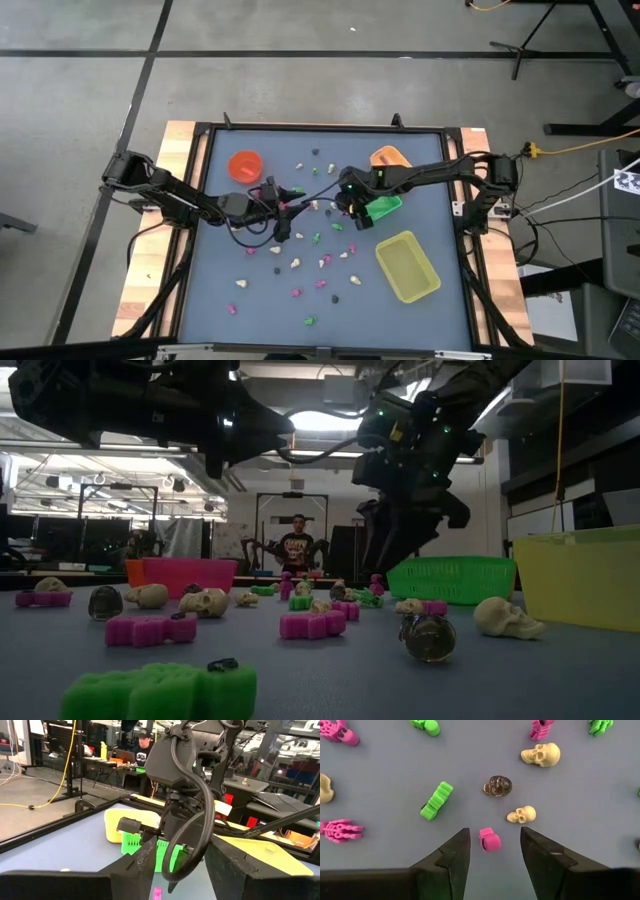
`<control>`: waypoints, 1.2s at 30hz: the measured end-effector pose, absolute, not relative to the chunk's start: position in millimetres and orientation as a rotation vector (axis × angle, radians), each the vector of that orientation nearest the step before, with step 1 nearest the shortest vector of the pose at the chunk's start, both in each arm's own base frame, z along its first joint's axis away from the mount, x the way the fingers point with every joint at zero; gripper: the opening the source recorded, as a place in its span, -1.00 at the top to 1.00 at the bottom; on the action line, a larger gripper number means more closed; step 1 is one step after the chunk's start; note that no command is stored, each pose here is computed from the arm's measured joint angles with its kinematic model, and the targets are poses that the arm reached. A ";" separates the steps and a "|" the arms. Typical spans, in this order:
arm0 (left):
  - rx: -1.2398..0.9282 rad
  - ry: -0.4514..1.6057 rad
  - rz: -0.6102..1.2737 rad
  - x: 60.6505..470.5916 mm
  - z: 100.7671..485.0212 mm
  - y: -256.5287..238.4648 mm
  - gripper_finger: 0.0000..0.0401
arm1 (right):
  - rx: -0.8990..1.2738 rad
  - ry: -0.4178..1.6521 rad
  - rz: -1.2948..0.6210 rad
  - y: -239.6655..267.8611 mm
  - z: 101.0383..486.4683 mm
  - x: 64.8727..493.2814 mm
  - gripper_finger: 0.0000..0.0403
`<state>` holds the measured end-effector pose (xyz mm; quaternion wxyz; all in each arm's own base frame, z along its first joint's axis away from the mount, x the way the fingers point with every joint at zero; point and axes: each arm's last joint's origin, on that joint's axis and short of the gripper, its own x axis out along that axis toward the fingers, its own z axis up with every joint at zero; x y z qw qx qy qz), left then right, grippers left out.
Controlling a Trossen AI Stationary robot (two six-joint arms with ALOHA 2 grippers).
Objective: Sort Halloween decoration
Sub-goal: Put the pink skeleton toy into the yellow bin
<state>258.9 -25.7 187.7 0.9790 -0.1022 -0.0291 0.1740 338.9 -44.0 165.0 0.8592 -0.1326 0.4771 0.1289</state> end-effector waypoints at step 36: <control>-0.199 -0.038 0.358 259.0 185.7 -25.5 0.28 | -0.257 1.056 0.280 -45.1 137.7 345.7 0.64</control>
